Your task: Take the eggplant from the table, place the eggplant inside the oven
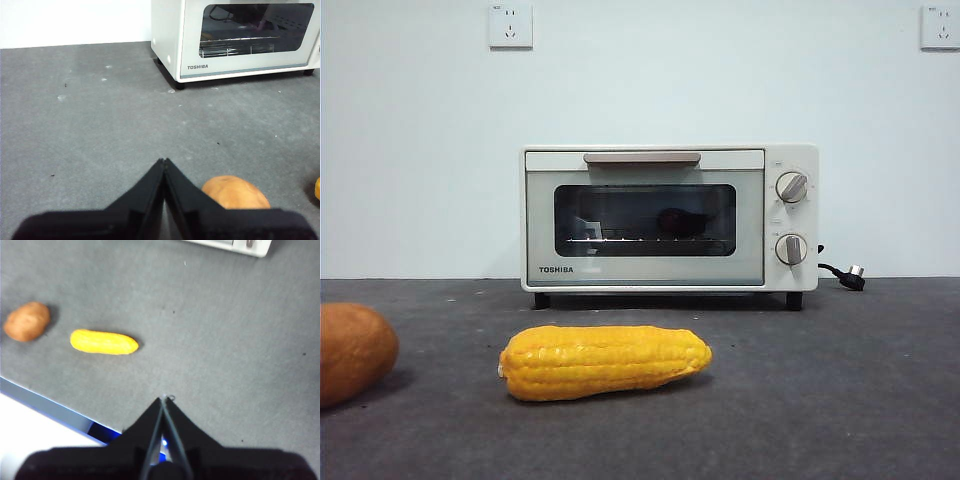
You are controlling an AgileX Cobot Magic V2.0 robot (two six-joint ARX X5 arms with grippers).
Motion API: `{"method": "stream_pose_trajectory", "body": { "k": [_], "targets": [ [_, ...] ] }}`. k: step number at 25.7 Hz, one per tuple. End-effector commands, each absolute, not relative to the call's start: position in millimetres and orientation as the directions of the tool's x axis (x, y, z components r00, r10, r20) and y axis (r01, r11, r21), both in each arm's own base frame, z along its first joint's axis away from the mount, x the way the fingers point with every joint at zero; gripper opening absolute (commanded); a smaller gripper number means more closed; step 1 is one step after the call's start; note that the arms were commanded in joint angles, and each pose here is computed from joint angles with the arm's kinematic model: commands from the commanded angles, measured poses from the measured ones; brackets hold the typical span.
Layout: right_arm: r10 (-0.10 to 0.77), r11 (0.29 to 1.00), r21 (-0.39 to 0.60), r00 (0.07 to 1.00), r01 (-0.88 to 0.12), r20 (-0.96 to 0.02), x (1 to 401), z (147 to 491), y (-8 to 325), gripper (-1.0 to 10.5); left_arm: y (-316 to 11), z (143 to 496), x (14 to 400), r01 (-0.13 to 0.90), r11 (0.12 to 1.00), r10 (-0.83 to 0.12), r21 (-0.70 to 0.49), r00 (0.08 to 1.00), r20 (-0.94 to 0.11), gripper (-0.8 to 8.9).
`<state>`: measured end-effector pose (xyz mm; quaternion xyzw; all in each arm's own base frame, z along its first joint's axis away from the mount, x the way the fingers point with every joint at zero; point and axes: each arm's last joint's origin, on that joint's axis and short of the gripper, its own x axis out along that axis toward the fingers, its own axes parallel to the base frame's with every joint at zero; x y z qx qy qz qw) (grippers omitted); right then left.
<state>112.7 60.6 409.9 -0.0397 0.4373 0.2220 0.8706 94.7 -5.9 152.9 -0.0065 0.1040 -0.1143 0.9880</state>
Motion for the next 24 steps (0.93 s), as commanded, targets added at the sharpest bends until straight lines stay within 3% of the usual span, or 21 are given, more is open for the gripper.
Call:
{"method": "stream_pose_trajectory", "body": {
  "k": [1,3,6,10,13,18,24],
  "targets": [
    [0.331,0.900,0.116,0.485,-0.421,-0.809,119,406,64,0.0,-6,150,95,0.221,0.974,-0.226,-0.049,0.952,-0.208,-0.04],
    [0.290,0.903,0.058,0.504,-0.425,-0.813,122,405,63,0.0,-6,150,95,0.221,0.974,-0.226,-0.049,0.952,-0.208,-0.04],
    [0.250,0.924,-0.020,0.644,-0.381,-0.723,129,415,57,0.0,-6,150,95,0.221,0.974,-0.226,-0.049,0.952,-0.208,-0.04],
    [0.245,0.967,0.066,0.825,-0.246,-0.510,123,439,31,0.0,-6,150,95,0.221,0.974,-0.226,-0.049,0.952,-0.208,-0.04],
    [0.122,0.992,0.077,0.897,-0.099,-0.425,99,447,8,0.0,-6,150,95,0.221,0.974,-0.226,-0.049,0.952,-0.208,-0.04],
    [-0.027,0.998,0.040,0.952,0.042,-0.306,54,452,-3,0.0,-6,150,95,0.221,0.974,-0.226,-0.049,0.952,-0.208,-0.04],
    [-0.091,0.996,0.000,0.984,0.092,-0.150,27,434,-2,0.0,-6,150,95,0.221,0.974,-0.226,-0.049,0.952,-0.209,-0.04]
  ]
}}
